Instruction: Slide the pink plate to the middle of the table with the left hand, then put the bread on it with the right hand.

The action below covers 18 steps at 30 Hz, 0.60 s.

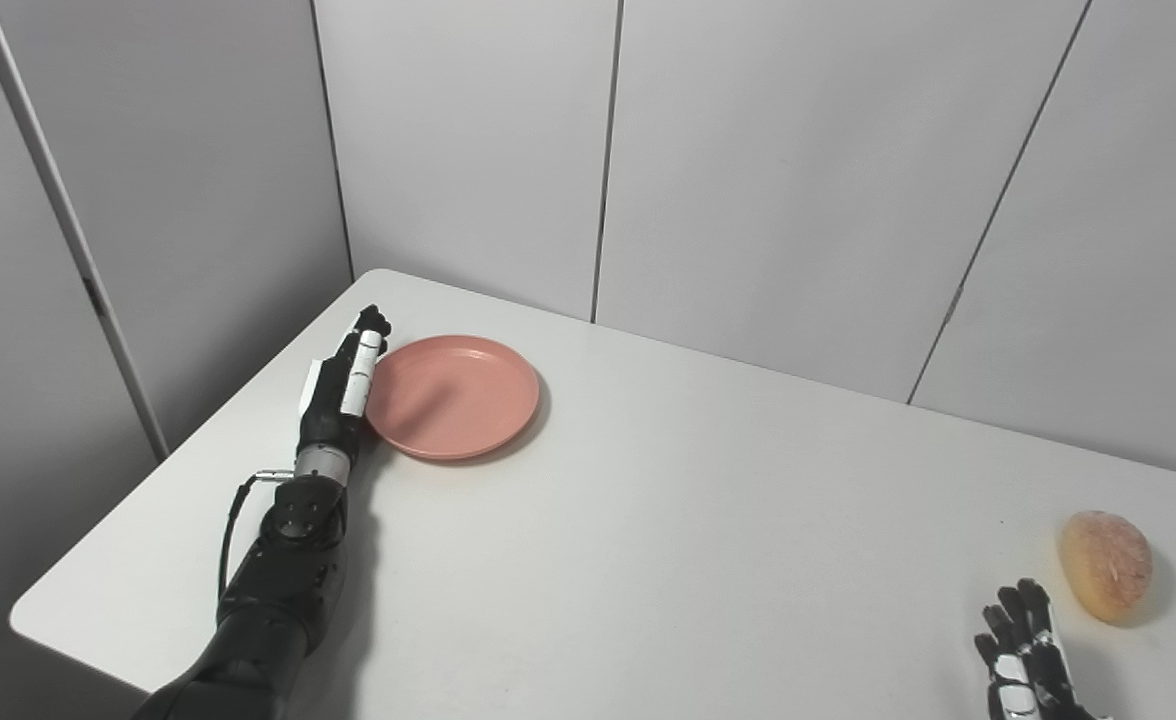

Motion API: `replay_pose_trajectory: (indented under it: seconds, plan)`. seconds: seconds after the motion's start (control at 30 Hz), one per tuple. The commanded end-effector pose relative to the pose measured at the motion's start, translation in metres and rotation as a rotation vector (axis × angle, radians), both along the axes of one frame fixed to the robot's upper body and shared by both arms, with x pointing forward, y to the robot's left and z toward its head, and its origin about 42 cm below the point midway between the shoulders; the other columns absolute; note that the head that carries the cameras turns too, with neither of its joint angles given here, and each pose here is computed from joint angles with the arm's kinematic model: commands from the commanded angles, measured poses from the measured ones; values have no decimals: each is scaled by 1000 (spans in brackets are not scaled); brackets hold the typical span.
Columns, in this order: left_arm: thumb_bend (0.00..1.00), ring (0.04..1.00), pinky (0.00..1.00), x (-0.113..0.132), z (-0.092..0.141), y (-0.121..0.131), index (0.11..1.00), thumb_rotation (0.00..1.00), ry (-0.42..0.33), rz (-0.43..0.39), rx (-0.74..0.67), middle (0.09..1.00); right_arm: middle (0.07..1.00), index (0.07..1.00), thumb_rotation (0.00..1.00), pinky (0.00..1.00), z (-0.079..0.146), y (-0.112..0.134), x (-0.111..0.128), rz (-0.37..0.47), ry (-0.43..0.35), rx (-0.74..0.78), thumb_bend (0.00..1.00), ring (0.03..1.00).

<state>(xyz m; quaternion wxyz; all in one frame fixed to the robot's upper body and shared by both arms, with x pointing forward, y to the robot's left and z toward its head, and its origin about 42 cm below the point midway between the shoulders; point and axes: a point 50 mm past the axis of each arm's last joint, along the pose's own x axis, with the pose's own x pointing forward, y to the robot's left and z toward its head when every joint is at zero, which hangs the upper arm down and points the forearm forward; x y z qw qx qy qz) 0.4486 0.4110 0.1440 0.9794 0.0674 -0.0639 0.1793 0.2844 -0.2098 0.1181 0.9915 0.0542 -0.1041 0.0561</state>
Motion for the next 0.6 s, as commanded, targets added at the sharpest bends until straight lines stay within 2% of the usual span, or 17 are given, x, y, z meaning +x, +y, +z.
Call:
replay_pose_trajectory:
  seconds: [0.0,0.37,0.57]
  plan:
    - [763,964,1000,16,24,-9,934,1000,-66,-27,18,936,989,1000,754,1000,13,0,2,-5,-53,2,408,996]
    - [767,955,994,22,21,-25,919,1000,-71,-63,24,930,985,1000,735,1000,16,1,2,-6,-55,4,413,994]
    - [744,931,960,30,20,-43,920,1000,-91,-95,-1,923,978,1000,741,1000,14,0,2,-6,-56,-7,431,986]
